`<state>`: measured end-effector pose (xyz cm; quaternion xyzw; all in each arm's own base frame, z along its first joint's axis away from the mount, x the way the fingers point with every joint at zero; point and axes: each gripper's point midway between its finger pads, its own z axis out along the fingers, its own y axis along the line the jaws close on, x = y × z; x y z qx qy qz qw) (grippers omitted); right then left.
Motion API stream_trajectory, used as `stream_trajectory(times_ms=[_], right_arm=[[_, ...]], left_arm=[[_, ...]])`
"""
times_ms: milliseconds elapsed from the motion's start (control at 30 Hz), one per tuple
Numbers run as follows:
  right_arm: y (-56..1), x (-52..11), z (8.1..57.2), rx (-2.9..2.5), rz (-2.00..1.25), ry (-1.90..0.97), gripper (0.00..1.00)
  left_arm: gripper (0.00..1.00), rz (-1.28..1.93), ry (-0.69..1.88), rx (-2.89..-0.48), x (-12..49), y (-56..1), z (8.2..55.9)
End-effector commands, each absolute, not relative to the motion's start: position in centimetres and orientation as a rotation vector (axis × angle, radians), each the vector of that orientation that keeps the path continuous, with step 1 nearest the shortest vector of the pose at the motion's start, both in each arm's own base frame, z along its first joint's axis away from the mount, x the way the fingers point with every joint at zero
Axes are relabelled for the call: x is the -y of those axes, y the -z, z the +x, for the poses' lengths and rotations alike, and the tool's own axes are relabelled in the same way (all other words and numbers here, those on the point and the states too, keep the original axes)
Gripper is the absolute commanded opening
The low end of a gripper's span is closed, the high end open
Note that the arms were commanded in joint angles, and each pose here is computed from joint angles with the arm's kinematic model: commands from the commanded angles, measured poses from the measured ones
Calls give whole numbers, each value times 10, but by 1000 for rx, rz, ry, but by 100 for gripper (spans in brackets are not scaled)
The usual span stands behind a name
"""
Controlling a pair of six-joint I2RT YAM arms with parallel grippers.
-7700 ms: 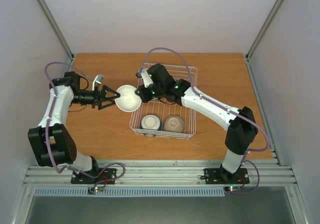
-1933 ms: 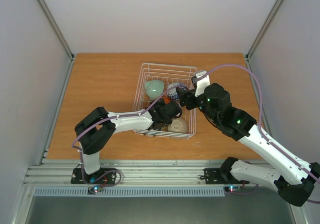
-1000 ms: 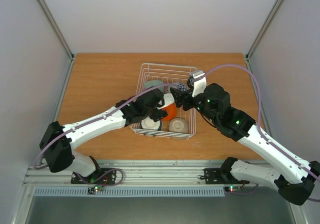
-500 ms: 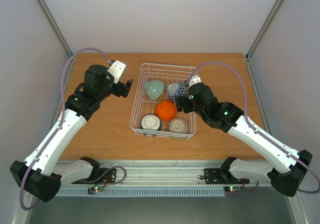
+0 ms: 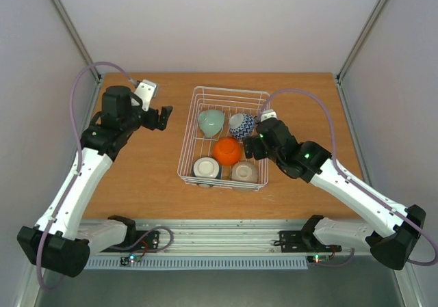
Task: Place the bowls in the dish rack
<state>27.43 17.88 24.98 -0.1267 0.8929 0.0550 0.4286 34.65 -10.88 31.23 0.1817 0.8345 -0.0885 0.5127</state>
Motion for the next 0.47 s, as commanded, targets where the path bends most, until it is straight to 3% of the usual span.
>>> stream_trajectory(times_ms=[0, 433], right_arm=[[-251, -172, 276, -2216, -268, -122, 98], [-241, -170, 277, -2224, -266, -100, 99]], left_arm=[[99, 416, 255, -1963, 109, -330, 345], [99, 411, 272, -1959, 108, -328, 343]])
